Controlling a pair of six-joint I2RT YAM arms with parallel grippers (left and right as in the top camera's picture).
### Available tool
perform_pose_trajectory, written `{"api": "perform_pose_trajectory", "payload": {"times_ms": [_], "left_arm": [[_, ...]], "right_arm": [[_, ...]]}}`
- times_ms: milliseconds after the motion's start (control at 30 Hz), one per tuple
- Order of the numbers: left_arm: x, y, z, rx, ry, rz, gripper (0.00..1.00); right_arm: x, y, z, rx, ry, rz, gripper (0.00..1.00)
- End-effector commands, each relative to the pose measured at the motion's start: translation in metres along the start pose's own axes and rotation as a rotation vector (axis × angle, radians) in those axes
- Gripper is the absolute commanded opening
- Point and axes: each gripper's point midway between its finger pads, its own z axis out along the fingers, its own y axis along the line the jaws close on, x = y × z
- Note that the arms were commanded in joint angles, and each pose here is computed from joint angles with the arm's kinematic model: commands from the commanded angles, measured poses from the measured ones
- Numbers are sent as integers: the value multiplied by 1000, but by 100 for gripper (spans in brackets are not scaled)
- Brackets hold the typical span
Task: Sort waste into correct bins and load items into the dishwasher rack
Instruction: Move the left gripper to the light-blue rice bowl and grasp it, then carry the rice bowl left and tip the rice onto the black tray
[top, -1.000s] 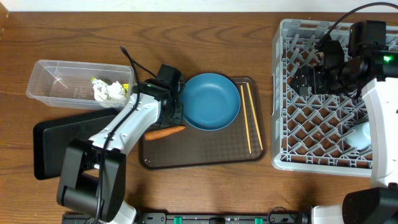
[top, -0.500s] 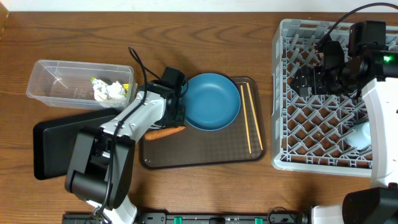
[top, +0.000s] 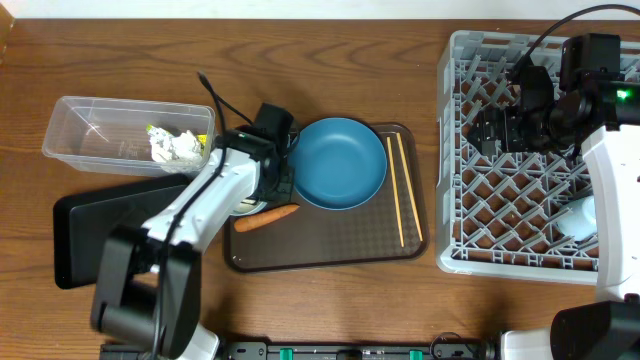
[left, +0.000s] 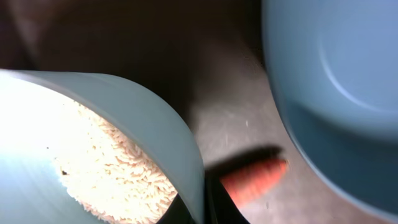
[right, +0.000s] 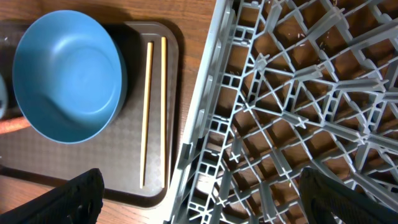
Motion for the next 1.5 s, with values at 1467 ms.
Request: {"api": "perform_pose_trajectory", "payload": {"times_ms": [1467], "left_arm": [[27, 196, -112, 658, -285, -921, 6]], "right_arm": [[14, 0, 4, 17, 61, -7, 99]]}}
